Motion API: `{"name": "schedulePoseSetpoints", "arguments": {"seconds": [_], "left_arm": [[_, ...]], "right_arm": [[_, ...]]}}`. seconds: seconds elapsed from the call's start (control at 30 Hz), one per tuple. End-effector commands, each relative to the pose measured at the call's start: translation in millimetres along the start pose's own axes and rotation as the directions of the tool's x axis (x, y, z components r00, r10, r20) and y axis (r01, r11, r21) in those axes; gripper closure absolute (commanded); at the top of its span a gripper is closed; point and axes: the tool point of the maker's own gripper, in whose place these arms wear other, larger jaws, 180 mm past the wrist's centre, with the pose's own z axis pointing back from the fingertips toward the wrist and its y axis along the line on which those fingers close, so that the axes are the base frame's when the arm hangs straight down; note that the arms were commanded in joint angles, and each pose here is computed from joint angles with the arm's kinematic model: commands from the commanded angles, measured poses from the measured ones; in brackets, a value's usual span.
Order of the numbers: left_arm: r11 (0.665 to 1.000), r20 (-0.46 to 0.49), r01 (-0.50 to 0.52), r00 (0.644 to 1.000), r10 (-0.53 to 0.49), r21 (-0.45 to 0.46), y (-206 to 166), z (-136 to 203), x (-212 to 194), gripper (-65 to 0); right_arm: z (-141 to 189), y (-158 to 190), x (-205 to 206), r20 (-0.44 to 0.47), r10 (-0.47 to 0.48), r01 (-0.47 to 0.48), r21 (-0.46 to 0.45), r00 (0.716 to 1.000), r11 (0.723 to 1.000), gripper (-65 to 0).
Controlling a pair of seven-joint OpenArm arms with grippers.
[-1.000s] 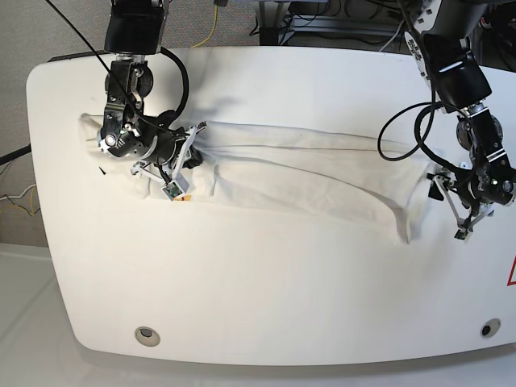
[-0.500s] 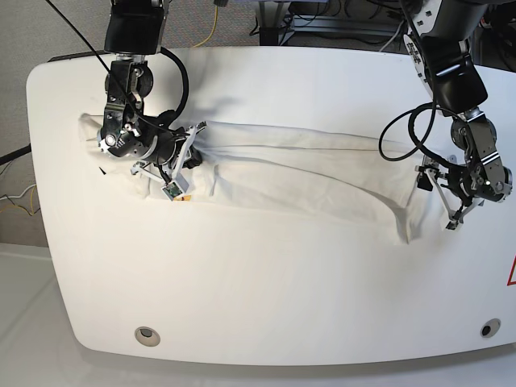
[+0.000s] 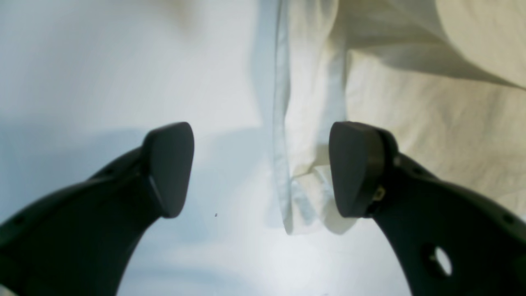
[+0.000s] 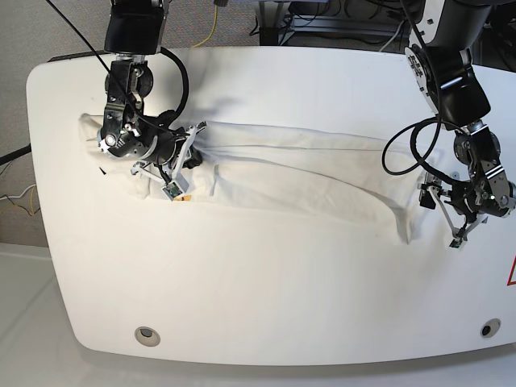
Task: Fold the T-shirt properly
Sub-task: 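Move the left gripper to the strip's end and grasp its edge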
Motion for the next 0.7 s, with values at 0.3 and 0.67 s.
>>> {"name": "schedulePoseSetpoints", "arguments": {"seconds": [0.3, 0.67], "left_arm": [[1.000, 0.052, -0.001, 0.999, 0.002, -0.011, -6.0, 3.8, 19.1, -49.0], [0.999, 0.058, -0.006, 0.998, 0.009, -0.046, -22.9, -2.2, 21.1, -48.8]], "right_arm": [[2.4, -14.1, -31.3, -0.146, 0.016, -0.025, -0.059, 0.989, 0.998, -0.4], [2.3, -14.0, -30.4, -0.145, 0.018, -0.027, -0.059, 0.989, 0.998, -0.4]]}}
